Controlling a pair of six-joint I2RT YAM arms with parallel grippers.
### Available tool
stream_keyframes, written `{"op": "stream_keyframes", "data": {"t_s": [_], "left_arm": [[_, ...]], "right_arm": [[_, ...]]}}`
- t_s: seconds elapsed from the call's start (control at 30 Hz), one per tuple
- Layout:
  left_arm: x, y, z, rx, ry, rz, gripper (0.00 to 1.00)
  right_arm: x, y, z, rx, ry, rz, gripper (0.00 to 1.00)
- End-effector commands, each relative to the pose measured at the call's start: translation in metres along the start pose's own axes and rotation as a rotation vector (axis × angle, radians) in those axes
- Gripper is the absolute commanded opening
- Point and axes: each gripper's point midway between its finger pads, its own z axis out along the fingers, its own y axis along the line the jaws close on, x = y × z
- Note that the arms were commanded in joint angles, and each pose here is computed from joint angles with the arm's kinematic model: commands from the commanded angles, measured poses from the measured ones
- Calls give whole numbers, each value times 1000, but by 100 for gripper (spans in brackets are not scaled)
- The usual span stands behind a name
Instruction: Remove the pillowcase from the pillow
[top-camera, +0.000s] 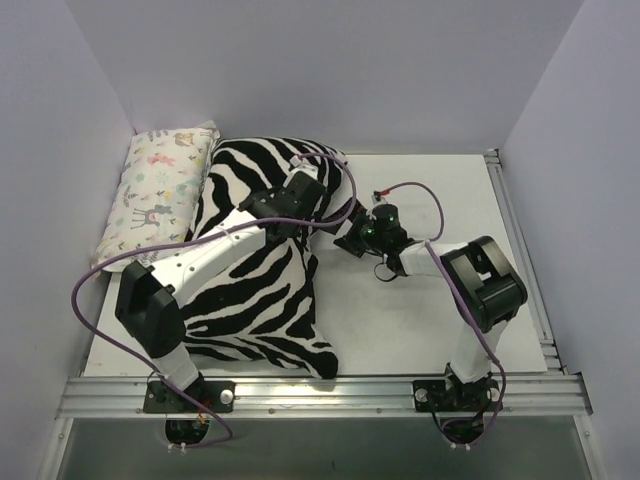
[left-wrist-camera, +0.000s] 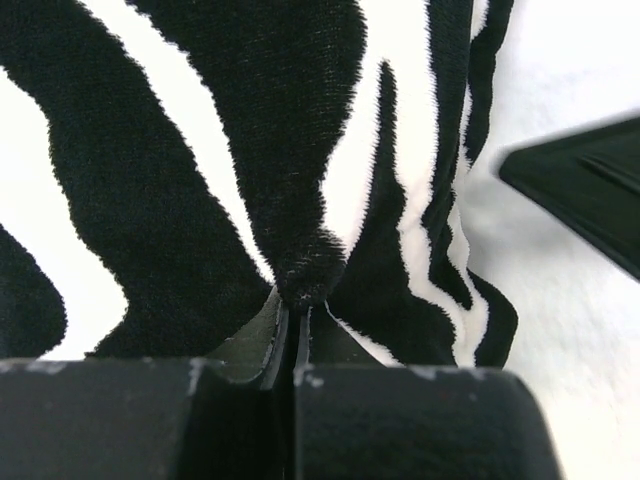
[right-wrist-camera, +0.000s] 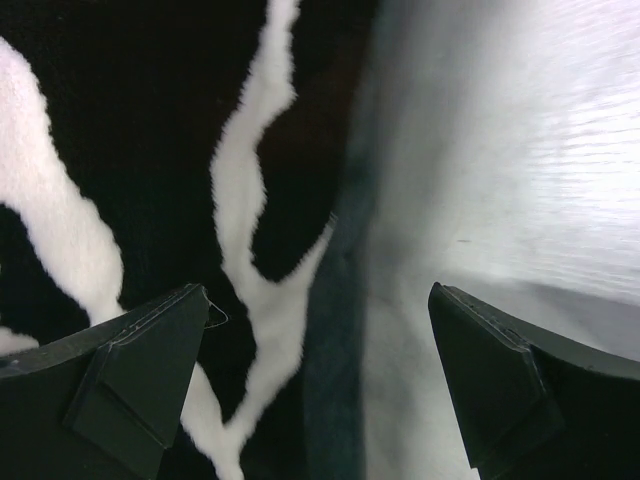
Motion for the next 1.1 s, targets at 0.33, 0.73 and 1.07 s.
{"op": "stream_keyframes", "data": {"t_s": [0.33, 0.73, 1.07], "left_arm": [[-38, -18, -85, 273, -140, -96, 0], [-57, -10, -102, 291, -197, -97, 0], [-90, -16, -116, 358, -251, -157, 0]], "right_arm": [[-14, 43, -14, -98, -232, -34, 79], [-33, 95, -96, -59, -377, -245, 0], [-30, 202, -218, -146, -485, -511, 0]]}}
